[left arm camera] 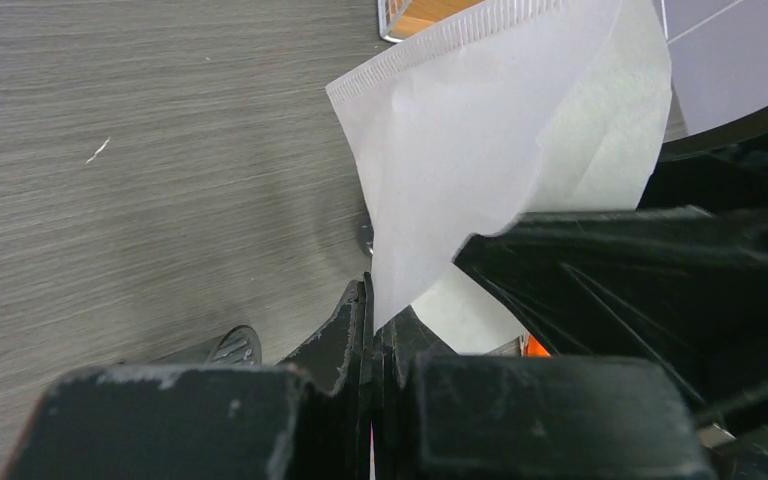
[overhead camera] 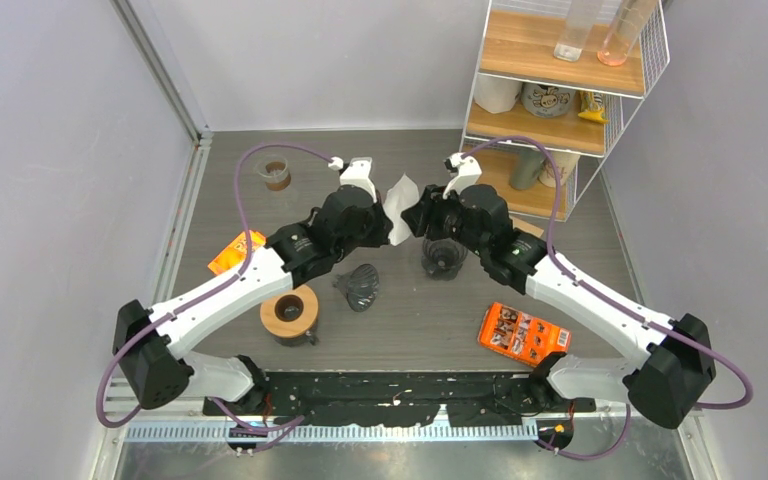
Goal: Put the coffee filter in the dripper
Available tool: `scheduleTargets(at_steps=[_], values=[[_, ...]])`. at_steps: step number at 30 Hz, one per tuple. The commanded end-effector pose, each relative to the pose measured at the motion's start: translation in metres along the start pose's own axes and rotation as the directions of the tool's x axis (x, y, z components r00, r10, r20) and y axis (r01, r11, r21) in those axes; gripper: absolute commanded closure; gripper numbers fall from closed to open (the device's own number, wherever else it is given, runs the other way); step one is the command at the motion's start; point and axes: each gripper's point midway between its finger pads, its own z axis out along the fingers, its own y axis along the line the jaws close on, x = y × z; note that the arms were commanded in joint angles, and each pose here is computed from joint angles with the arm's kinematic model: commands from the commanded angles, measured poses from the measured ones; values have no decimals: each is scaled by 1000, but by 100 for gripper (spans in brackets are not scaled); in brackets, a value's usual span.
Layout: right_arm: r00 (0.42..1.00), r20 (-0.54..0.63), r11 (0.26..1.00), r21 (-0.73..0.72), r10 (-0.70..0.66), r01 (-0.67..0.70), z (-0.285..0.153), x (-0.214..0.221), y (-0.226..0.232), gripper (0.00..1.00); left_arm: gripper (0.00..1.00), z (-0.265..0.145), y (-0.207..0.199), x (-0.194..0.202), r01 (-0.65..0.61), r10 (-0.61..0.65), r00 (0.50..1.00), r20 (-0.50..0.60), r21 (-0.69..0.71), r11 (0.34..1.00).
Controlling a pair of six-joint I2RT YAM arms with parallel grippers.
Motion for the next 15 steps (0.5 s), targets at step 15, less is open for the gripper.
scheduleTargets(at_steps=[15], values=[[1000, -18, 999, -37, 13, -13, -4, -2, -9, 95, 99, -13, 16, -16, 150, -159, 985, 72, 112, 982]])
